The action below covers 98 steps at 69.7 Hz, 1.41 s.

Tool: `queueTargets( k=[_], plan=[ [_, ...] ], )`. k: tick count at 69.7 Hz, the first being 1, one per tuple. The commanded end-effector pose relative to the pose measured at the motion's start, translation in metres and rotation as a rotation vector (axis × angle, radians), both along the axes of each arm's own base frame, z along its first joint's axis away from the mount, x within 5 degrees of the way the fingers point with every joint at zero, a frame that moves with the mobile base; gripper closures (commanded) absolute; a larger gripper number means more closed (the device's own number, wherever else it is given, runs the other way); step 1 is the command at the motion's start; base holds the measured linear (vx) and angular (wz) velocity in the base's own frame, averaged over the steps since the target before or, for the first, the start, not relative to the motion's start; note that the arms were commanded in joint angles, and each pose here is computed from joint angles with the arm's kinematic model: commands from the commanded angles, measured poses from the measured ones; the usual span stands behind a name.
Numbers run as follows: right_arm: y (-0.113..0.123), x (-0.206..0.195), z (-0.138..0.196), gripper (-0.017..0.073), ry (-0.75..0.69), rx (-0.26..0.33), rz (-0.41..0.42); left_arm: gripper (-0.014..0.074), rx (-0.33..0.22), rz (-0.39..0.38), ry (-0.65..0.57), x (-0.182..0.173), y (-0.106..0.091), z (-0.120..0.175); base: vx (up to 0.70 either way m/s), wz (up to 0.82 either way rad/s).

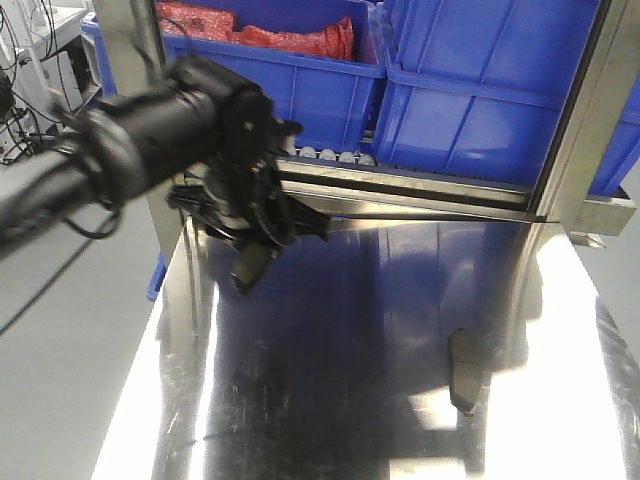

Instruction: Move and align brake pads A on conveyor

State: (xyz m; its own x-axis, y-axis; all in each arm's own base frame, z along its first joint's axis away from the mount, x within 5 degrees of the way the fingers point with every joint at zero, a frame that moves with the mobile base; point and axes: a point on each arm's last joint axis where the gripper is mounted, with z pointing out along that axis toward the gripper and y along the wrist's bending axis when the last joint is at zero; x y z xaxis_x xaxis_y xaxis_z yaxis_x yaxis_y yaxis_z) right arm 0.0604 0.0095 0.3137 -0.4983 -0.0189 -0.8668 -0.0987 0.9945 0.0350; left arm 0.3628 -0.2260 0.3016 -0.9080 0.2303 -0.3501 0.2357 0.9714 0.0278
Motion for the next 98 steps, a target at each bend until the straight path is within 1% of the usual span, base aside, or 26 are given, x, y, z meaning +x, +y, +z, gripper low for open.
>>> queueTargets(
  k=[1,15,21,24,30,39,48,55,60,65,72,77,81,92,98],
  plan=[
    [0.000,0.003,0.013,-0.0019,-0.085,-0.001,-0.004,0.0600,0.004,0.046,-0.100,-0.020,0.034,0.046,0.00,0.00],
    [0.000,0.003,0.013,-0.0019,-0.082,-0.001,-0.004,0.0600,0.036,0.144,-0.129,-0.053,0.090,0.062,0.00,0.00],
    [0.000,0.003,0.013,-0.0019,-0.082,-0.001,-0.004,0.0600,0.018,0.178,-0.162,-0.068,0.110,0.068,0.00,0.00],
    [0.000,0.003,0.013,-0.0019,-0.082,-0.001,-0.004,0.0600,-0.006,0.204,-0.196,-0.078,0.121,0.074,0.00,0.00],
    [0.000,0.003,0.013,-0.0019,-0.082,-0.001,-0.004,0.0600,-0.031,0.243,-0.231,-0.097,0.138,0.078,0.00,0.00],
    [0.000,0.003,0.013,-0.0019,-0.082,-0.001,-0.004,0.0600,-0.021,0.291,-0.228,-0.128,0.163,0.070,0.00,0.00],
    [0.000,0.003,0.013,-0.0019,-0.082,-0.001,-0.004,0.0600,-0.044,0.341,-0.268,-0.156,0.184,0.067,0.00,0.00],
    [0.000,0.003,0.013,-0.0019,-0.082,-0.001,-0.004,0.0600,-0.048,0.372,-0.290,-0.179,0.198,0.064,0.00,0.00],
    [0.000,0.003,0.013,-0.0019,-0.082,-0.001,-0.004,0.0600,-0.042,0.379,-0.300,-0.195,0.206,0.059,0.00,0.00],
    [0.000,0.003,0.013,-0.0019,-0.082,-0.001,-0.004,0.0600,-0.044,0.369,-0.321,-0.211,0.210,0.056,0.00,0.00],
    [0.000,0.003,0.013,-0.0019,-0.083,-0.001,-0.004,0.0600,-0.074,0.348,-0.343,-0.230,0.213,0.052,0.00,0.00],
    [0.000,0.003,0.013,-0.0019,-0.083,-0.001,-0.004,0.0600,-0.100,0.347,-0.352,-0.243,0.214,0.048,0.00,0.00],
    [0.000,0.003,0.013,-0.0019,-0.083,-0.001,-0.004,0.0600,-0.109,0.344,-0.349,-0.249,0.215,0.043,0.00,0.00],
    [0.000,0.003,0.013,-0.0019,-0.085,-0.001,-0.004,0.0599,-0.085,0.308,-0.353,-0.257,0.217,0.036,0.00,0.00],
    [0.000,0.003,0.013,-0.0019,-0.085,-0.001,-0.004,0.0600,-0.079,0.304,-0.348,-0.258,0.217,0.036,0.00,0.00]
  ],
)
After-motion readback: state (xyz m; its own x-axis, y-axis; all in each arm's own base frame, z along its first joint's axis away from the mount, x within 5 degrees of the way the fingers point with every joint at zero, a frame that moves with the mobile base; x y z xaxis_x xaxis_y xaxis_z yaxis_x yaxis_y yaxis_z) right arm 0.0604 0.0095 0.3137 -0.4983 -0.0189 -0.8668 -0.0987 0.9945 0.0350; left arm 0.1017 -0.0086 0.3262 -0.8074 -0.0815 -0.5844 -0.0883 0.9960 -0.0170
